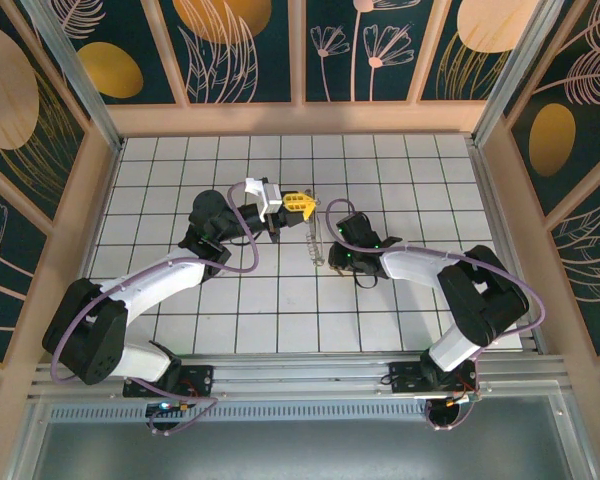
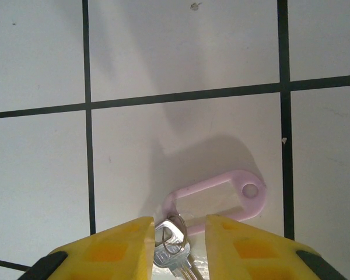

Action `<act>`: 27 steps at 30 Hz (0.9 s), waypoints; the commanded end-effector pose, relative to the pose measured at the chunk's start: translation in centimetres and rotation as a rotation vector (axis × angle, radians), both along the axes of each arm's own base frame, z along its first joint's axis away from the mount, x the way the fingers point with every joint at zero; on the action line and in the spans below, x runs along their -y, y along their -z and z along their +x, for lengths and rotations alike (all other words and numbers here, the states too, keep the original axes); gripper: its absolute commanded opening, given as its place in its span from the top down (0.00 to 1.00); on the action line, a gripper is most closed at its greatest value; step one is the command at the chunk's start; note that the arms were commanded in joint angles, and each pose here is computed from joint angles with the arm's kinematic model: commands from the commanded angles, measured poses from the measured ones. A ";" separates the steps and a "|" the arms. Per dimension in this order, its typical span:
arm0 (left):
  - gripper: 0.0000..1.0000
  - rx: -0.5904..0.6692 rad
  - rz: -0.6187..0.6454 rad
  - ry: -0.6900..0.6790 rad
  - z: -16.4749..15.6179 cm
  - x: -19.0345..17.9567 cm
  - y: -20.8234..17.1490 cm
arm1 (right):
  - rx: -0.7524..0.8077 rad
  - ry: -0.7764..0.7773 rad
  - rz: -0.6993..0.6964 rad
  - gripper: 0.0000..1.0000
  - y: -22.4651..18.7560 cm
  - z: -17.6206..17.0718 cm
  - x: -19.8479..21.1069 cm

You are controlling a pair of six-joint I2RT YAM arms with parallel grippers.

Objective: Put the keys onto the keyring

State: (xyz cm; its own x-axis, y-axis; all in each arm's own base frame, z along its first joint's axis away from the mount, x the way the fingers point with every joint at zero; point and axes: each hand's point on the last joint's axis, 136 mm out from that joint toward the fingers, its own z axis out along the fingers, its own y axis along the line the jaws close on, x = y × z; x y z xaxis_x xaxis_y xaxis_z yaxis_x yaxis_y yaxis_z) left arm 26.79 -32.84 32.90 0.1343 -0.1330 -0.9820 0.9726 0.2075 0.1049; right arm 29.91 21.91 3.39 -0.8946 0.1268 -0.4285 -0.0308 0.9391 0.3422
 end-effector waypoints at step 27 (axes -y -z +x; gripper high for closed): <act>1.00 0.077 -0.044 0.023 -1.1 -0.2 -1.8 | -0.030 -0.012 0.006 0.84 1.1 0.4 -1.5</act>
